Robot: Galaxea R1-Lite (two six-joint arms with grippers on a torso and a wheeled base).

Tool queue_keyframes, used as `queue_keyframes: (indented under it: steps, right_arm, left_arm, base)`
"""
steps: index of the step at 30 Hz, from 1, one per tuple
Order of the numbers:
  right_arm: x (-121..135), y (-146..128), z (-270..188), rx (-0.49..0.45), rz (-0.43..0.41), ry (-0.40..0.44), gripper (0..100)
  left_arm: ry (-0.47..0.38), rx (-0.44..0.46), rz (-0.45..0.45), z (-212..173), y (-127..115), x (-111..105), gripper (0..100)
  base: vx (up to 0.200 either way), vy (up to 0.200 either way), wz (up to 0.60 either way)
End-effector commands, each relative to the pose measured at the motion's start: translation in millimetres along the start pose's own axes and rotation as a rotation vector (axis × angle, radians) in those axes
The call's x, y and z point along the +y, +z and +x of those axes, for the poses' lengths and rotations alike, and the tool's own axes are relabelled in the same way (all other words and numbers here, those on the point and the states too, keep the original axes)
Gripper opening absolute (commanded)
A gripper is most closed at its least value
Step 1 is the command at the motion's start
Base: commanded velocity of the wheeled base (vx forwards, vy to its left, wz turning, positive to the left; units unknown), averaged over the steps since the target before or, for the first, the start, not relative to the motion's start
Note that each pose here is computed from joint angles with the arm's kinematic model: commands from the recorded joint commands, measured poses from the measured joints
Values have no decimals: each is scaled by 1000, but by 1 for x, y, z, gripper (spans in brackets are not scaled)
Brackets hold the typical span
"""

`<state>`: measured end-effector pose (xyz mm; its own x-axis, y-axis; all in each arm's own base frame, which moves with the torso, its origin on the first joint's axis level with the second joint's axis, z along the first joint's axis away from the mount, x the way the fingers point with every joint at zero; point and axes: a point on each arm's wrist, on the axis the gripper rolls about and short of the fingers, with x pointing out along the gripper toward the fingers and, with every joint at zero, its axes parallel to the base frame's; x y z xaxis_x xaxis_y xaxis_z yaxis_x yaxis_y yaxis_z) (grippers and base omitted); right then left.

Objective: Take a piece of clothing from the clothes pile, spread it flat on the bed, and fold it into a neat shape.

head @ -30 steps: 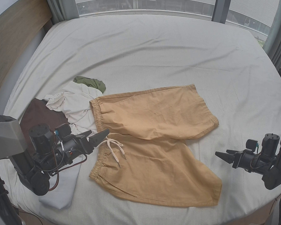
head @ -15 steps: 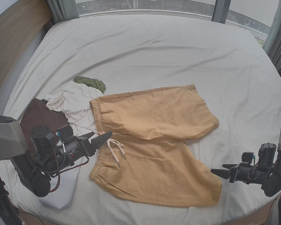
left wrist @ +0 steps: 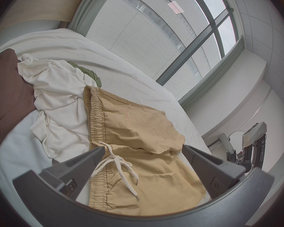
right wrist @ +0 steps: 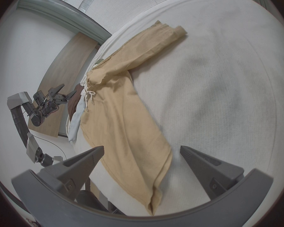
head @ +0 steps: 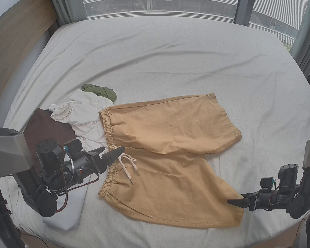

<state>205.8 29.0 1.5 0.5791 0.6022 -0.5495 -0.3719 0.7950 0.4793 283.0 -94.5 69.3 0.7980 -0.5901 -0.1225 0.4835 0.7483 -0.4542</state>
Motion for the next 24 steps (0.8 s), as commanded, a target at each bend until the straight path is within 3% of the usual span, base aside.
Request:
queue_keyframes:
  steps: [1, 10, 15, 19, 24]
  right_arm:
    - [7, -4, -1, 22, -6, 19, 100]
    - [33, 0, 1, 24, -49, 111, 100]
    - [50, 7, 0, -19, -67, 209, 100]
    - [61, 12, 3, -57, -59, 264, 100]
    - [70, 9, 7, -30, -45, 302, 100]
  left_arm:
    - [4, 8, -2, 1, -2, 1, 100]
    - [7, 13, -4, 3, -4, 3, 100]
    - [7, 13, -4, 3, -4, 3, 100]
    - [7, 13, -4, 3, -4, 3, 100]
    - [7, 13, -4, 3, -4, 3, 100]
  base:
    - [0, 0, 0]
    - [0, 0, 0]
    - [0, 0, 0]
    - [0, 0, 0]
    - [0, 0, 0]
